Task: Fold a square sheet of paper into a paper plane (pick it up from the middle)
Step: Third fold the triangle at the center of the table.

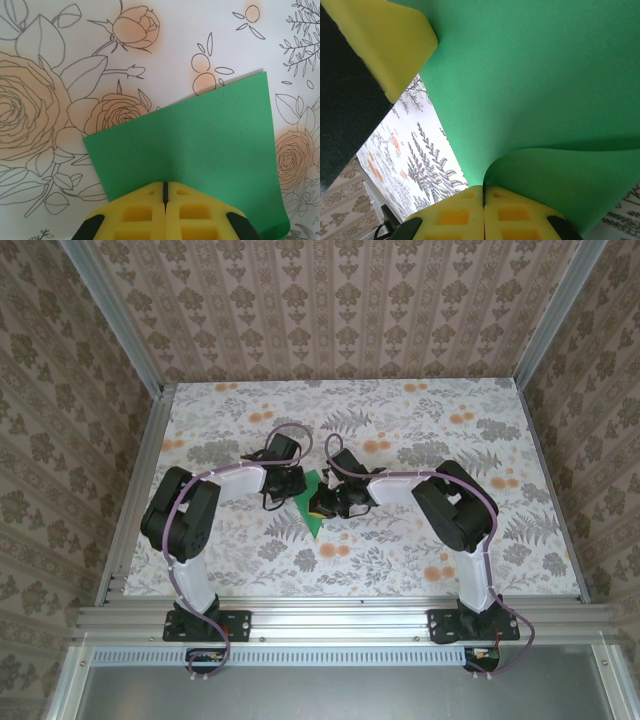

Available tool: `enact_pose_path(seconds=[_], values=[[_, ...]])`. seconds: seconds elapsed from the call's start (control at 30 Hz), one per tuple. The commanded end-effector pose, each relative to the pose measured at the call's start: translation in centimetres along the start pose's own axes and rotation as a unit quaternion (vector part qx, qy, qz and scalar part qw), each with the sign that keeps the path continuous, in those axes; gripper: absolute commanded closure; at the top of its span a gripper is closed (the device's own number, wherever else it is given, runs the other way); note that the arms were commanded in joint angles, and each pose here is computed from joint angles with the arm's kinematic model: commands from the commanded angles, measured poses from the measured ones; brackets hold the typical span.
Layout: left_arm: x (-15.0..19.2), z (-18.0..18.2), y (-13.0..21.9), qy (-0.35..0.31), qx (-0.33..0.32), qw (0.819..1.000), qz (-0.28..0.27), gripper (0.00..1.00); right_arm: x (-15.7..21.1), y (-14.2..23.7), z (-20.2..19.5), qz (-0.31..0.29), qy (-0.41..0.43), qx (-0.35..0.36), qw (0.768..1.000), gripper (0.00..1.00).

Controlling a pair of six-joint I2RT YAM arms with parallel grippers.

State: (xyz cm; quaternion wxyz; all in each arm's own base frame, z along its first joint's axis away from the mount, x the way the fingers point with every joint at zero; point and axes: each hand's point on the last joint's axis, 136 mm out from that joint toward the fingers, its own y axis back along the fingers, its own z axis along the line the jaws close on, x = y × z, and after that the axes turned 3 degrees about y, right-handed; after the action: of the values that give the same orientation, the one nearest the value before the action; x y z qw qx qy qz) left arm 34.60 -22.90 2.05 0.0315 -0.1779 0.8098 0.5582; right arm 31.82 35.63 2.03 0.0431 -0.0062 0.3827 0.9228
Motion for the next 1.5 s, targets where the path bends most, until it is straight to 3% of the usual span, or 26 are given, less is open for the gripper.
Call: enact_pose_path(seconds=[0.0, 0.73, 1.07, 1.37, 1.47], values=[[1.8, 0.9, -1.0, -0.010, -0.017, 0.999, 0.034, 0.95, -0.3, -0.7, -0.2, 0.000, -0.001, 0.007, 1.000, 0.93], [2.1, 0.7, -1.1, -0.014, -0.017, 0.999, 0.037, 0.95, -0.1, -1.5, -0.4, 0.008, -0.009, -0.004, 1.000, 0.91], [1.7, 0.3, -0.7, -0.015, -0.013, 0.999, 0.034, 0.95, 0.7, -1.2, -2.2, 0.016, -0.005, 0.036, 0.999, 0.71], [-0.2, -1.6, 0.8, -0.018, 0.019, 0.999, 0.023, 0.95, 0.8, -0.9, -2.5, 0.008, 0.004, 0.031, 0.999, 0.65], [-0.9, -2.2, 2.0, -0.012, 0.039, 0.999, 0.014, 0.94, 0.5, -0.5, -2.7, 0.001, 0.003, 0.033, 0.999, 0.70]])
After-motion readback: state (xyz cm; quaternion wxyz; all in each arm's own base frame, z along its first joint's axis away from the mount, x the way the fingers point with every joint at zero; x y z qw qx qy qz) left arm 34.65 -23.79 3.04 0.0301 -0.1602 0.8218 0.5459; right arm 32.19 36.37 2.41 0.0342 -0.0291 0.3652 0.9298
